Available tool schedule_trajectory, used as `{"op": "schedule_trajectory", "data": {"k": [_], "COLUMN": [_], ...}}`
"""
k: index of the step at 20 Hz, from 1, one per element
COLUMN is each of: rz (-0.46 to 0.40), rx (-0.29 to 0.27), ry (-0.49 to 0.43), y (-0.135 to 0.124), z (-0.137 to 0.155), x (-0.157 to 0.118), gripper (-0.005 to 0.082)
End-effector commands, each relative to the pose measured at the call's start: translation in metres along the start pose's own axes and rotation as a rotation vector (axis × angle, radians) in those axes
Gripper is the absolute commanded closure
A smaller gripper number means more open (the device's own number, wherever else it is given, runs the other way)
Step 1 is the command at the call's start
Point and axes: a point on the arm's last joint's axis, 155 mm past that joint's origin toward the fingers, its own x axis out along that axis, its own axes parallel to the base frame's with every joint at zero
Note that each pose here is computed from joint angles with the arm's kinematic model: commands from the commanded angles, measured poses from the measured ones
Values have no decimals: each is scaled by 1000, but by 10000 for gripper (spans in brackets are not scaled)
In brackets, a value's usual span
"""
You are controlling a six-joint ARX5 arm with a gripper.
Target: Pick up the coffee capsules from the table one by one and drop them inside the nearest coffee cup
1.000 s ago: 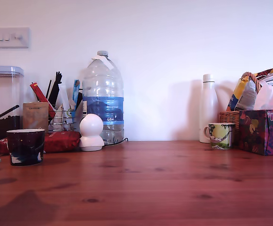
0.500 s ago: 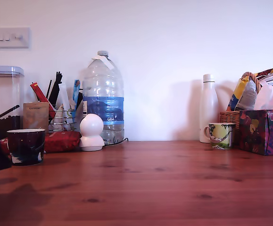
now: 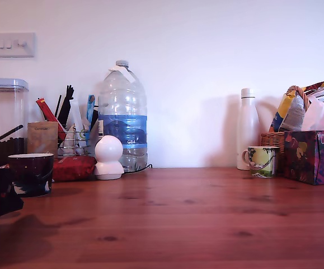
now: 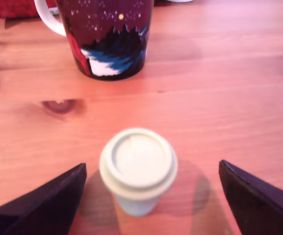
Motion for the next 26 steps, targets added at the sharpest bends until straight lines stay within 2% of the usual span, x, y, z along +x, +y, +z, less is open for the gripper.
{"op": "schedule_trajectory", "data": {"k": [1,2,3,5,6,7,19,24,26], "rz": [6,8,8,1,1,0,0,-86,-94], "rx": [3,3,3,11,11,12,13,25,32], "ry": [3,3,4,20,20,20,15,-94,-146], "y": [4,4,4,3,3,3,3,-14,-16], "z": [-2,-2,-2,-6,-6,-6,-4,24,38], "x": [2,2,2,2,2,2,2,0,-3], "gripper": [29,99,226,540,630,656,658,658,658]}}
